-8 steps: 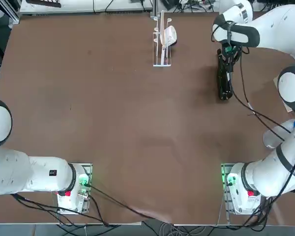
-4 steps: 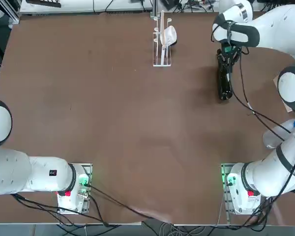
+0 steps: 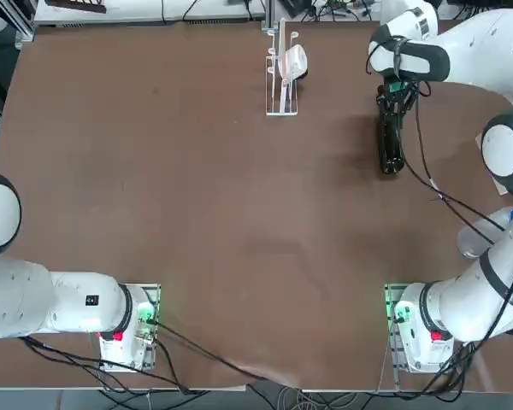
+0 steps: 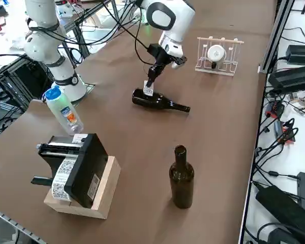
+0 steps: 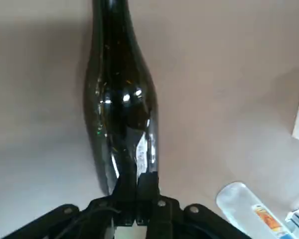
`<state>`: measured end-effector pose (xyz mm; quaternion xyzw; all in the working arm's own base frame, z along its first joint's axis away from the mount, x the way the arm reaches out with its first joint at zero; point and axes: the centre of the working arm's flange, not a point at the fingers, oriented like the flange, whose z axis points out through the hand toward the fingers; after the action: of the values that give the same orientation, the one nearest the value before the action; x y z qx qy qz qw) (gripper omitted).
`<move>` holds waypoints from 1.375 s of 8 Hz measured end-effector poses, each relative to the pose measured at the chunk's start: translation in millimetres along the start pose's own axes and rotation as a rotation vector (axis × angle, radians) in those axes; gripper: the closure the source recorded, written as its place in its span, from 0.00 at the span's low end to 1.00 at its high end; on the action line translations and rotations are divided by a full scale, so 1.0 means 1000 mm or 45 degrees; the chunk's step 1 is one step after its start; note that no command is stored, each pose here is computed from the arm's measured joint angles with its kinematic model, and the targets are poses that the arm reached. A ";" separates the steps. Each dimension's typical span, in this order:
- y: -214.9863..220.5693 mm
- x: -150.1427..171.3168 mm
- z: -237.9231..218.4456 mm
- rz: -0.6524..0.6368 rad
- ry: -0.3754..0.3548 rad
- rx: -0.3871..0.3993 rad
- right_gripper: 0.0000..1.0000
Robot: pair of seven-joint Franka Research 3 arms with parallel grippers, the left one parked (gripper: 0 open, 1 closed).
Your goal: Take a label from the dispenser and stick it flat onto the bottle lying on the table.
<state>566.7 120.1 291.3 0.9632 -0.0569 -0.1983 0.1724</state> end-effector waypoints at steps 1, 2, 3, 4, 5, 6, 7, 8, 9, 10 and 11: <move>-0.003 0.001 -0.002 0.003 -0.005 0.022 0.99; -0.006 0.004 -0.003 0.003 -0.003 0.030 0.99; -0.009 0.006 -0.004 0.000 -0.002 0.031 0.99; -0.011 0.007 -0.003 -0.001 -0.002 0.029 0.99; -0.012 0.008 -0.002 -0.001 -0.003 0.029 0.99; -0.012 0.008 -0.002 -0.001 -0.004 0.028 0.99; -0.012 0.008 -0.002 -0.001 -0.004 0.028 0.99; -0.012 0.008 -0.002 0.000 -0.004 0.028 0.99; -0.012 0.008 -0.002 0.000 -0.004 0.028 0.99; -0.012 0.008 -0.002 0.000 -0.005 0.028 0.99; -0.012 0.008 -0.002 0.000 -0.006 0.028 0.99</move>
<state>575.4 130.3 285.4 0.9645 -0.0595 -0.1998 0.1618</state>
